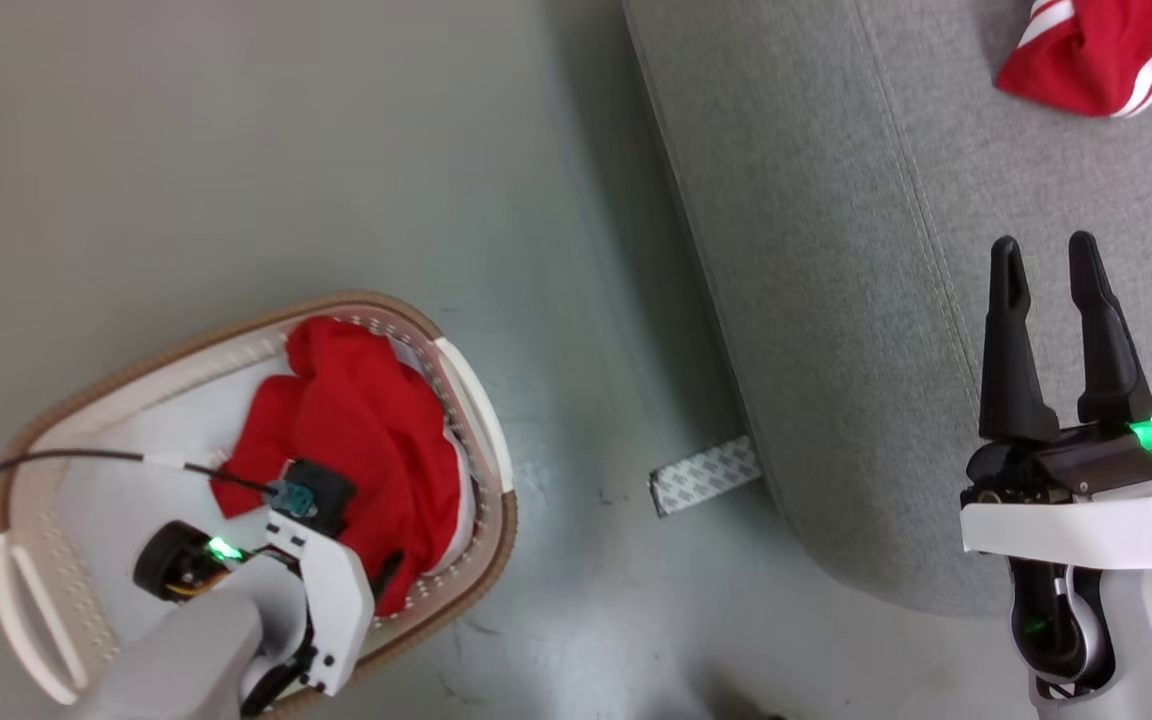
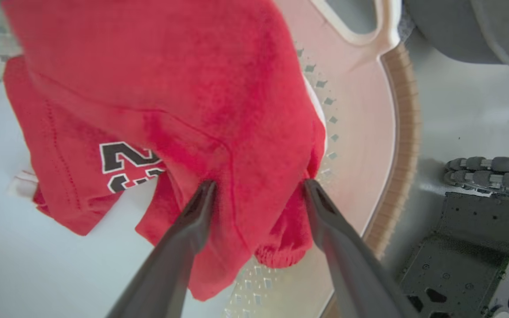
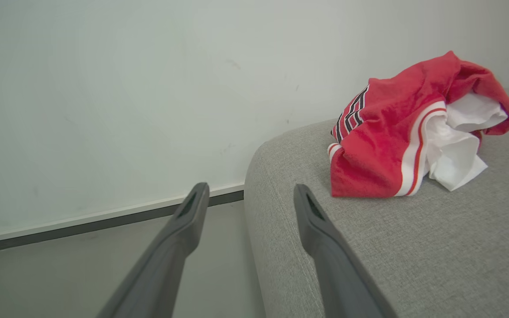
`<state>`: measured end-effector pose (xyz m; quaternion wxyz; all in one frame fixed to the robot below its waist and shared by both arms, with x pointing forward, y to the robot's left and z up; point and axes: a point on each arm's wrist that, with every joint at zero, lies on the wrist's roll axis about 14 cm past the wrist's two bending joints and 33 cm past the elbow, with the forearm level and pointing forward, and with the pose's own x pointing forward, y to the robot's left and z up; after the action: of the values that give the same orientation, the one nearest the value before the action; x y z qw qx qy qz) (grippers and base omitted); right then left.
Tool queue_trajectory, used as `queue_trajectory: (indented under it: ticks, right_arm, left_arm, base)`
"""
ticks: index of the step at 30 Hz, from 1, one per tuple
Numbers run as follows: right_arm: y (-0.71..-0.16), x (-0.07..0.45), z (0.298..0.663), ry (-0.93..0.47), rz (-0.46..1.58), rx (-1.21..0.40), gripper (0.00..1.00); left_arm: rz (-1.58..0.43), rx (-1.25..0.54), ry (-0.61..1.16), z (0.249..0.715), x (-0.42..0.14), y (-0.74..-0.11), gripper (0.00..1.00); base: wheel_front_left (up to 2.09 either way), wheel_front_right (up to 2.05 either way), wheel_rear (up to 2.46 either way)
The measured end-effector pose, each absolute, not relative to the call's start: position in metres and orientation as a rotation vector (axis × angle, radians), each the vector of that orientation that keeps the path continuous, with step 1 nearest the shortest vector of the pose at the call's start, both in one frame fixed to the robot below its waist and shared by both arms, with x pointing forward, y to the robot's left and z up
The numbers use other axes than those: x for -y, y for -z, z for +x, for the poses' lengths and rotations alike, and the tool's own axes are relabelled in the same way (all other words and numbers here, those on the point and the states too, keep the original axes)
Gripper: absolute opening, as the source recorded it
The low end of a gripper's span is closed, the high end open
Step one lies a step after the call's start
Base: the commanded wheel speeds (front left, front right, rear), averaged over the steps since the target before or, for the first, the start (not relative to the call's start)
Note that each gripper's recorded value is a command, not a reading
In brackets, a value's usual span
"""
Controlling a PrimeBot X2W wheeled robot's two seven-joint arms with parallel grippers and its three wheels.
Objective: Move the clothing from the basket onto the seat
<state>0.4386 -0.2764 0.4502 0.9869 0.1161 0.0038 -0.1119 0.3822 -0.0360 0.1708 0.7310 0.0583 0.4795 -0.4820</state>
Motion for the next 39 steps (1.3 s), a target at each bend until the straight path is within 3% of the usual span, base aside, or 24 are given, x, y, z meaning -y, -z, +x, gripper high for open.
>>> queue_trajectory:
  ticks: [4,5,6,7,26,39]
  right_arm:
    - [-0.44,0.28,0.44,0.237,0.228,-0.033,1.0]
    - [-0.438,0.281,0.44,0.24,0.229,-0.038,1.0]
    - [-0.435,0.281,0.441,0.242,0.229,-0.044,1.0]
    - [-0.433,0.282,0.441,0.244,0.232,-0.048,1.0]
    - [-0.442,0.279,0.442,0.232,0.239,-0.025,1.0]
    - [-0.492,0.264,0.44,0.169,0.219,0.095,1.0]
  left_arm:
    - [0.179,-1.111,1.106,0.377,0.036,-0.151,1.0]
    - [0.181,-1.116,1.11,0.377,0.037,-0.148,0.68]
    - [0.183,-1.118,1.115,0.378,0.038,-0.145,0.25]
    - [0.18,-1.124,1.117,0.377,0.039,-0.142,0.0]
    - [0.15,-1.087,1.094,0.38,0.04,-0.153,0.0]
    - [0.022,-0.805,0.993,0.415,0.055,-0.248,0.0]
  base:
    - [0.0,0.0,0.0]
    - [0.0,0.0,0.0]
    - [0.0,0.0,0.0]
    - [0.0,0.0,0.0]
    - [0.0,0.0,0.0]
    - [0.0,0.0,0.0]
